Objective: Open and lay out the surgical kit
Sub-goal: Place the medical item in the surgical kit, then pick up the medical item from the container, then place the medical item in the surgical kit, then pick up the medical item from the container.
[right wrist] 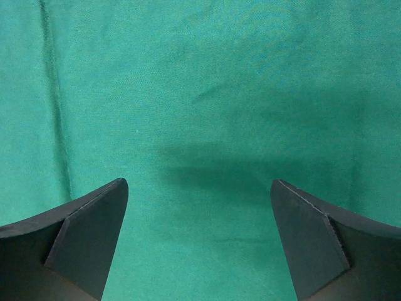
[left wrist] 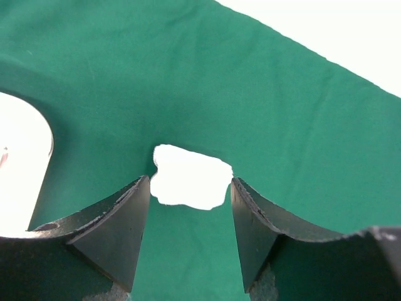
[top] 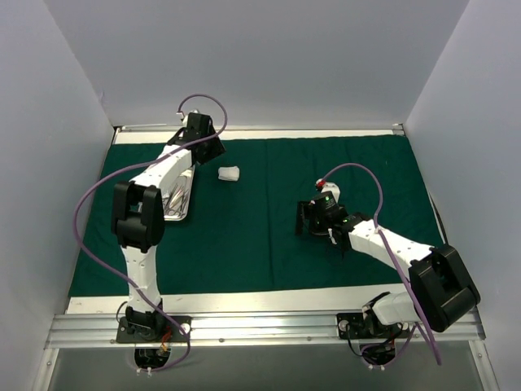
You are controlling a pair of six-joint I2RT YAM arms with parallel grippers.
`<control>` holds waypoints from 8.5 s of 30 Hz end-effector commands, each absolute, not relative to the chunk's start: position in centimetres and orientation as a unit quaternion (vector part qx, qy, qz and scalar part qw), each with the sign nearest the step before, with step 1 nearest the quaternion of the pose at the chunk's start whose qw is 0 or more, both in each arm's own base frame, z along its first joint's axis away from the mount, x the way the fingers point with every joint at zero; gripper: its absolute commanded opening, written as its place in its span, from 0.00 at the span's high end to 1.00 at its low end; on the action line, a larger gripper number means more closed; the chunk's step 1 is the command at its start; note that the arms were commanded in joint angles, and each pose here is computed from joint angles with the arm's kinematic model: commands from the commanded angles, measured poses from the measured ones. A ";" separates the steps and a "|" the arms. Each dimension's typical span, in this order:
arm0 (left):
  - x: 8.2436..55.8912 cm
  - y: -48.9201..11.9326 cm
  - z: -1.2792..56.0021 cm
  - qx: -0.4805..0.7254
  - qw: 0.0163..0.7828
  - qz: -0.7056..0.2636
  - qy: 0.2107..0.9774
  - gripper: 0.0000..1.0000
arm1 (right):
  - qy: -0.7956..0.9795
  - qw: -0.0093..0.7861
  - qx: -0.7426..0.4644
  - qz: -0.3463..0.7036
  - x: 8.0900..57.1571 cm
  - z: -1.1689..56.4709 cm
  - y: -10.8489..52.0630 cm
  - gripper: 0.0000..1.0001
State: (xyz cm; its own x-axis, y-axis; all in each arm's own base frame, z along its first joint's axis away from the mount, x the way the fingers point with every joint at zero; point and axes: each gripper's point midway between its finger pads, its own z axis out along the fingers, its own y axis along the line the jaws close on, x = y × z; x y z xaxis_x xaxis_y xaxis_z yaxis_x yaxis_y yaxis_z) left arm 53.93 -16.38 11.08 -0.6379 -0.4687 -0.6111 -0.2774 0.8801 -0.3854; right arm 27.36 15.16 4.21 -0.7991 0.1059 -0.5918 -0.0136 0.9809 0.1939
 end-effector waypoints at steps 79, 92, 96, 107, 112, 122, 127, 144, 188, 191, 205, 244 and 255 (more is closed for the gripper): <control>47.5 -1.1 15.8 -0.225 0.323 0.026 0.919 0.98 | 0.934 0.337 0.014 0.116 28.0 5.1 16.4 0.08; 47.7 -16.0 20.2 0.117 0.411 0.036 0.903 0.98 | 0.921 0.367 0.016 0.134 28.2 7.3 16.5 0.08; 48.6 -20.3 20.8 0.233 0.436 0.034 0.869 0.98 | 0.918 0.373 0.016 0.137 28.0 7.8 16.3 0.08; 49.9 -28.4 17.6 0.434 0.434 -0.002 0.789 0.98 | 0.913 0.383 0.017 0.139 27.9 8.5 16.1 0.08; 50.0 -30.6 14.8 0.492 0.410 -0.001 0.768 0.98 | 0.914 0.381 0.016 0.137 27.7 8.3 16.0 0.08; 50.8 -32.2 10.5 0.543 0.394 0.027 0.741 0.98 | 0.918 0.375 0.015 0.132 27.6 7.9 16.0 0.08; 51.2 -32.5 9.0 0.568 0.386 0.031 0.726 0.98 | 0.920 0.370 0.015 0.129 27.5 7.5 15.9 0.08; 52.9 -31.9 5.6 0.580 0.368 0.033 0.726 0.98 | 0.923 0.363 0.014 0.124 27.5 7.0 15.9 0.08; 48.8 -25.4 25.2 0.213 0.572 -0.067 0.789 0.12 | 0.901 0.409 0.003 0.146 27.9 9.8 16.1 0.08; 47.4 -21.3 26.3 0.137 0.569 -0.057 0.808 0.06 | 0.897 0.416 -0.001 0.148 28.0 10.3 16.2 0.09; 41.6 -3.9 19.3 -0.063 0.418 -0.006 0.906 0.10 | 0.894 0.417 -0.012 0.162 28.4 10.0 17.1 0.09; 46.0 0.2 4.0 -0.053 0.242 0.021 0.969 0.67 | 0.900 0.399 -0.019 0.171 28.6 8.5 18.0 0.08; 45.9 0.4 3.1 -0.051 0.230 0.027 0.971 0.88 | 0.900 0.401 -0.017 0.173 28.4 8.6 17.9 0.08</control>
State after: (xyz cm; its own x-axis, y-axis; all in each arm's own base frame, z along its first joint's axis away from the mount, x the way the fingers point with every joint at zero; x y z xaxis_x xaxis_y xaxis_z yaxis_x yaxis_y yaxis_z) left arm 44.92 0.33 2.60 -0.8960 -0.0932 -0.4342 -0.1206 0.9921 0.0359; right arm 28.23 17.62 7.98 -0.6961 0.0968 -0.7114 -0.1592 0.9454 0.2844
